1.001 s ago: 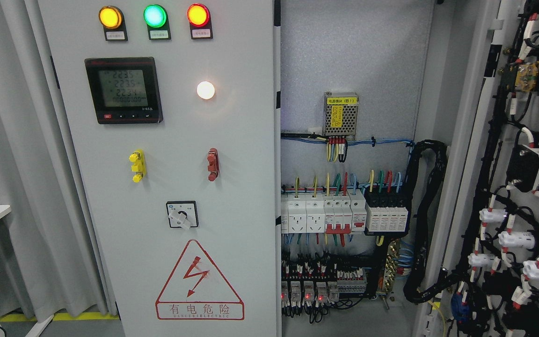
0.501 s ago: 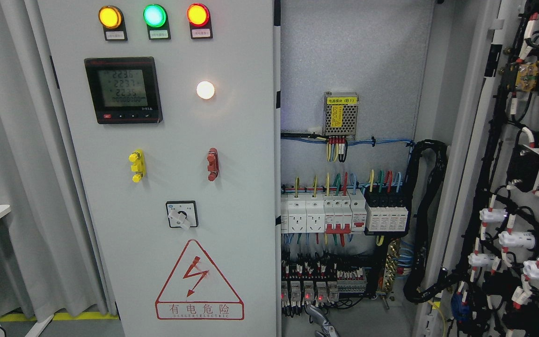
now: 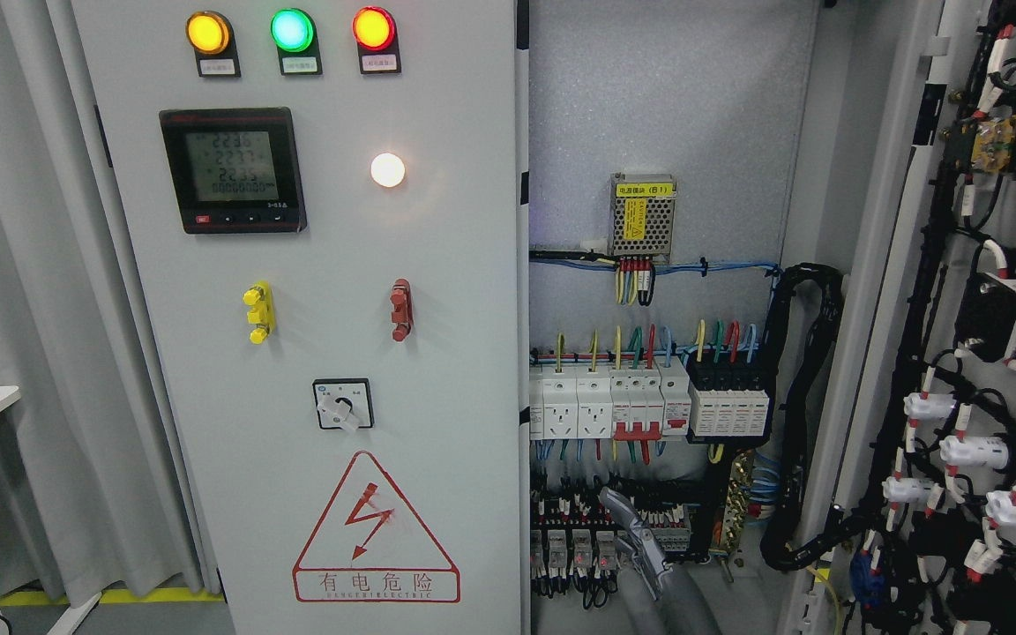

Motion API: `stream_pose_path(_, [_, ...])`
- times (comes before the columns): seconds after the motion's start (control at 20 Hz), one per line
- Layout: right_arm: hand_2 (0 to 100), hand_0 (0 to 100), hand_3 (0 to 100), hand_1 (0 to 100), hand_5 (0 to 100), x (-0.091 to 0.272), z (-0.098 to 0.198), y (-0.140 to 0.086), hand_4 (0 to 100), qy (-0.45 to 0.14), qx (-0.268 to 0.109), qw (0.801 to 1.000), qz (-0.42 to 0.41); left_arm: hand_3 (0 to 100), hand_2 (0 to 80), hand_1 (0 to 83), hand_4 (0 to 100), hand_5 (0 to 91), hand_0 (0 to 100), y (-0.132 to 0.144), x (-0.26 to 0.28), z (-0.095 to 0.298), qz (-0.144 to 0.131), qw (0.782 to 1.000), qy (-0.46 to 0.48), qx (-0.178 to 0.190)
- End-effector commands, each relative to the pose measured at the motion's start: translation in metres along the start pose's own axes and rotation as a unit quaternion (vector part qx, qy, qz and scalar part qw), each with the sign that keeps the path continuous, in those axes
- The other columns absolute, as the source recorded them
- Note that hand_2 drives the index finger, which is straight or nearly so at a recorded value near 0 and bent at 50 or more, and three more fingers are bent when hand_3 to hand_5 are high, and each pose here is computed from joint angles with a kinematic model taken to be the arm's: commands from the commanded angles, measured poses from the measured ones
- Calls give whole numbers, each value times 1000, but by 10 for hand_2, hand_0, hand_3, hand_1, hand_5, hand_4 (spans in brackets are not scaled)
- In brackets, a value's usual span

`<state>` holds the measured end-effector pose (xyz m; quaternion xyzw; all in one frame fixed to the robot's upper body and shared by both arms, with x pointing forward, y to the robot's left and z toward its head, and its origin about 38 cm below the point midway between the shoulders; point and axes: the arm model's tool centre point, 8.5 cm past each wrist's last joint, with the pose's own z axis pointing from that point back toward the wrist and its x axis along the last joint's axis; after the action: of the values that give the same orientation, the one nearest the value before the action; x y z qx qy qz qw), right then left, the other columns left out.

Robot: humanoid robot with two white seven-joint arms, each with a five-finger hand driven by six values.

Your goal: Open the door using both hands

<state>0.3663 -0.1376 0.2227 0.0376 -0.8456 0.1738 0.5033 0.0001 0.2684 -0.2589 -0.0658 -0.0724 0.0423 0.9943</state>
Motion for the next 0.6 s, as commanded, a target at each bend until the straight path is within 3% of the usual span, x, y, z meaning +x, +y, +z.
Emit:
stream_pose_path(0.0, [0,219,0,0,0,10,-29,-23,0,-19,-23,1000,-4,28,29,0,34,0,291,3,8,-1,0,1000,-12,-1])
stream_pose_path(0.15, [0,219,0,0,0,16,-43,-30,0,-13,-35,997,-71,28,29,0,34,0,291,2,15,-1,-1,1000,-18,-1])
stream_pose_path(0.3, [0,219,0,0,0,21,-57,-34,0,-19,-33,997,-73,28,29,0,34,0,291,2,14,-1,-1,1000,-17,-1])
stream_pose_path(0.55, [0,219,0,0,0,22,-83,-25,0,-8,-3,994,-111,28,29,0,33,0,290,2,14,-1,-1,1000,-17,-1])
